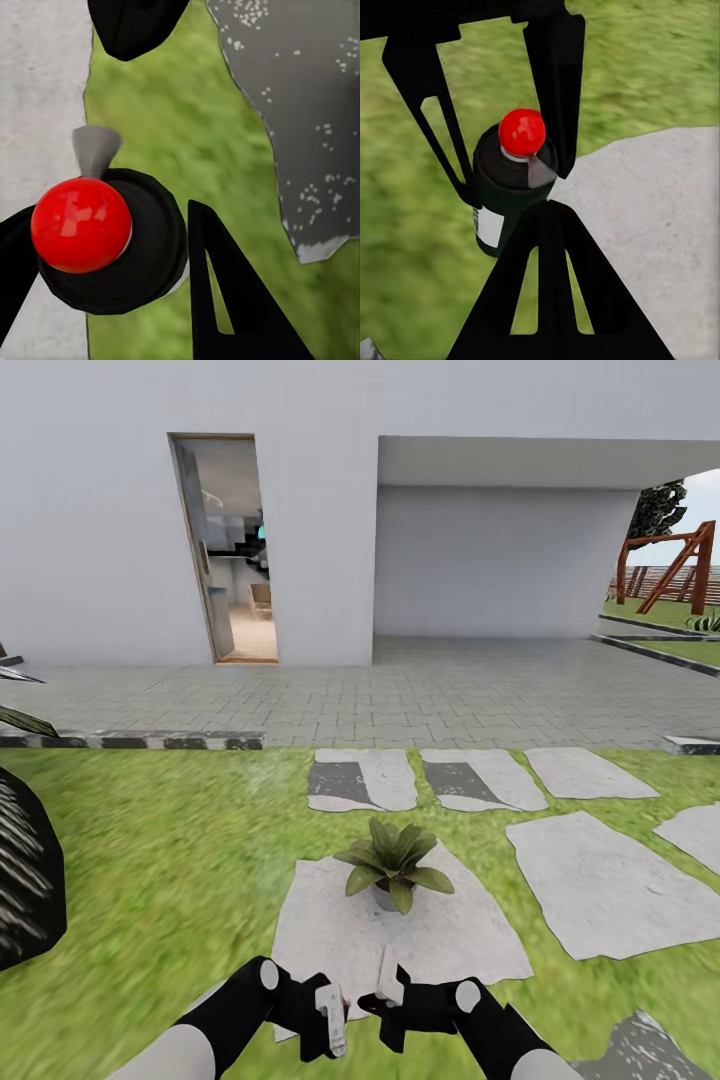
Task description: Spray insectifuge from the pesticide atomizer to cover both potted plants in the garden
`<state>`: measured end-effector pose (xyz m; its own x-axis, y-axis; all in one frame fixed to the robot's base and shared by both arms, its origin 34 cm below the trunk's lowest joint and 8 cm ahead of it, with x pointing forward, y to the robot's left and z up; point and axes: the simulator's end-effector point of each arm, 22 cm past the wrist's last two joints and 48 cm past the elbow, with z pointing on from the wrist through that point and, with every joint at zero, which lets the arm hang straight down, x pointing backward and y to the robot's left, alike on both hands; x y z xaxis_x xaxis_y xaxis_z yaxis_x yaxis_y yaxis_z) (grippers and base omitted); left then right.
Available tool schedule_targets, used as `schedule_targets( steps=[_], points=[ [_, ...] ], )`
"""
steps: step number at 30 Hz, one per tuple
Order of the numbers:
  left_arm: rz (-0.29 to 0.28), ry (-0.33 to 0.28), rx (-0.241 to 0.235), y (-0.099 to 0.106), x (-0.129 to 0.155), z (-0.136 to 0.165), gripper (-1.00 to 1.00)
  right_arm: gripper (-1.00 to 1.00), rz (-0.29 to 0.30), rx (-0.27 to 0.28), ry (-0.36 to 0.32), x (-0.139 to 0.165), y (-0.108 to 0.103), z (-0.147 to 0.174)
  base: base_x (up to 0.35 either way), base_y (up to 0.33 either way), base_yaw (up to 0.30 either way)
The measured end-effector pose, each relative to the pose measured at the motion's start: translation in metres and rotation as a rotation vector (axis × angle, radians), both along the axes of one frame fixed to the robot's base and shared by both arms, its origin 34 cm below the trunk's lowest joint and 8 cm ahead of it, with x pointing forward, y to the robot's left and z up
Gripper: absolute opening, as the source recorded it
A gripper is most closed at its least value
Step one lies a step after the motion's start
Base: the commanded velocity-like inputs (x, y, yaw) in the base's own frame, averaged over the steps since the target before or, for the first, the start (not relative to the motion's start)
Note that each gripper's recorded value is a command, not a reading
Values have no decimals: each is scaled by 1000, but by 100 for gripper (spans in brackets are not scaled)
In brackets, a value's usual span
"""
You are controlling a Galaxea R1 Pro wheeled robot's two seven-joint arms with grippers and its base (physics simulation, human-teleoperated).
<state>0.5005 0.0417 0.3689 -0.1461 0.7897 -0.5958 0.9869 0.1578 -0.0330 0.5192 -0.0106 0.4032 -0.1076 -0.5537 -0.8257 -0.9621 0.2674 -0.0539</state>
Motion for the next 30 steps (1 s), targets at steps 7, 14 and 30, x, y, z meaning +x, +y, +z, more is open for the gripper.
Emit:
schedule_targets(
  steps=[7, 14, 30],
  points=[
    [-8, 1, -11, -10, -2, 2, -100, -100, 0, 0, 0, 0, 0, 0, 0, 0, 0],
    [-10, 2, -23, -17, -3, 4, -100, -100, 0, 0, 0, 0, 0, 0, 0, 0, 0],
    [-8, -1, -5, -6, 1, 3, -100, -100, 1, 3, 0, 0, 2, 1, 0, 0, 0]
  ],
)
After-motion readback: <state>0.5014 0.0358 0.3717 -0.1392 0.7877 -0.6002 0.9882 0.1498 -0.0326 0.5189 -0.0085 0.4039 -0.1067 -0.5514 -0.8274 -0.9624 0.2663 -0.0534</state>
